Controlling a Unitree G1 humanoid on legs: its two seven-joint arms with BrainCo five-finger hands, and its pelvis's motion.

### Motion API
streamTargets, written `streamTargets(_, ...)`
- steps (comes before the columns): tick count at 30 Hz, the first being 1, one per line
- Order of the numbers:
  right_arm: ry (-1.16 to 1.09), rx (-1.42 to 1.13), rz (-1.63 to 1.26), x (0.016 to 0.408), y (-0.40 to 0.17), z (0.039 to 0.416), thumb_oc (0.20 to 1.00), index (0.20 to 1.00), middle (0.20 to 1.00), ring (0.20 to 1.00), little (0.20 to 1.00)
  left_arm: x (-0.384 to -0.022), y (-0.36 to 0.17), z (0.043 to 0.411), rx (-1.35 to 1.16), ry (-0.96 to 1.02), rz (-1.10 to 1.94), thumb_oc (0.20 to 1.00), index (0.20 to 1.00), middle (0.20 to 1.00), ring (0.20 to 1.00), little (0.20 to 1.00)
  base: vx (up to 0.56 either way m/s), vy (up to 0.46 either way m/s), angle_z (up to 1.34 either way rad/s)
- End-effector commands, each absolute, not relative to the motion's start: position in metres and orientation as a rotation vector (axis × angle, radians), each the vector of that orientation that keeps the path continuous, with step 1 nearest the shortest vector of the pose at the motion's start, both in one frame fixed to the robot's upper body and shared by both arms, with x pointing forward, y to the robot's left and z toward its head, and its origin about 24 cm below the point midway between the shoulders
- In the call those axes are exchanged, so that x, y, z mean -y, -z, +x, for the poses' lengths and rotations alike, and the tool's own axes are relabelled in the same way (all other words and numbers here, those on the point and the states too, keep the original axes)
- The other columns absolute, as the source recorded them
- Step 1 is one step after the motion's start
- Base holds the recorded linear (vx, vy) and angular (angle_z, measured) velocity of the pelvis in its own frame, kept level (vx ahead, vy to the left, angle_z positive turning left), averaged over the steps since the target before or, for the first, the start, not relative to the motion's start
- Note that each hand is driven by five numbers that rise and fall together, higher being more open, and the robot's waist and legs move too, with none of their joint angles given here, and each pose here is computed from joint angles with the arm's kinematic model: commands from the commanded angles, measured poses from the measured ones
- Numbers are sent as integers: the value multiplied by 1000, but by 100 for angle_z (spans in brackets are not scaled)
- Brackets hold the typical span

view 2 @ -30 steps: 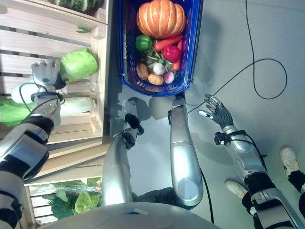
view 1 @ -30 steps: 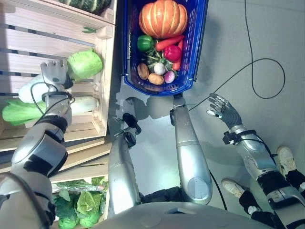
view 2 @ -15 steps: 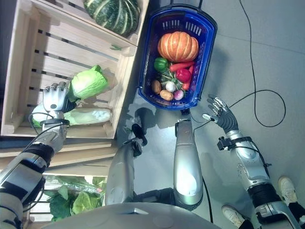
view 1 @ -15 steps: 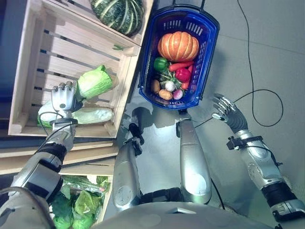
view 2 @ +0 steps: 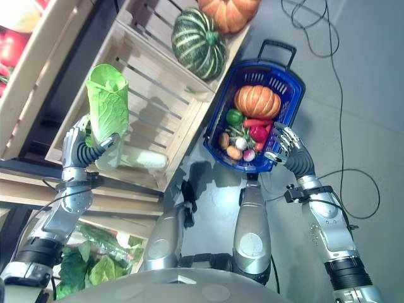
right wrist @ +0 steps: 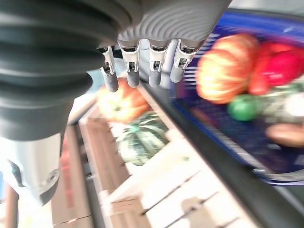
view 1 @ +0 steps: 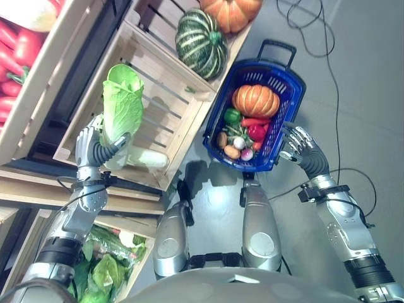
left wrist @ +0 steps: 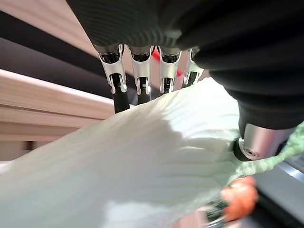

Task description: Pick up fruits and vegetables into the basket

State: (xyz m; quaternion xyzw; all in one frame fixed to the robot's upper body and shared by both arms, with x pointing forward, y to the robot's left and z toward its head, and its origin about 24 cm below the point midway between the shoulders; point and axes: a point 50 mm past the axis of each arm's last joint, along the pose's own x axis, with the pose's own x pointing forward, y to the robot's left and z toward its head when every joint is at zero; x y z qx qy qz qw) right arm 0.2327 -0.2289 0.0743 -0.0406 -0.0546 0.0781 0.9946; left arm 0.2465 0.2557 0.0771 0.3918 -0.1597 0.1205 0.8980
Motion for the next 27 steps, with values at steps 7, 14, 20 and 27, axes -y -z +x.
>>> streamTargets(7,-224,176,2,190,-99,233,1000,1000,1000,1000,1000,-237,-115,240,472,-150,634,200,200,200,200,200,111,-64,2)
streamTargets(14,-265,168,-65,173,-105,240,1000,1000,1000,1000,1000,-224,-129,245,521,-122,421,200,200,200,200,200,52,-48,6)
streamTargets(20,-326,137,-107,160,-111,248,1000,1000,1000,1000,1000,-207,-134,251,524,-51,350,200,200,200,200,200,30,-48,8)
streamTargets(27,-410,183,-42,141,-132,254,1000,1000,1000,1000,1000,-198,-135,258,513,-22,462,200,200,200,200,200,7,-11,3)
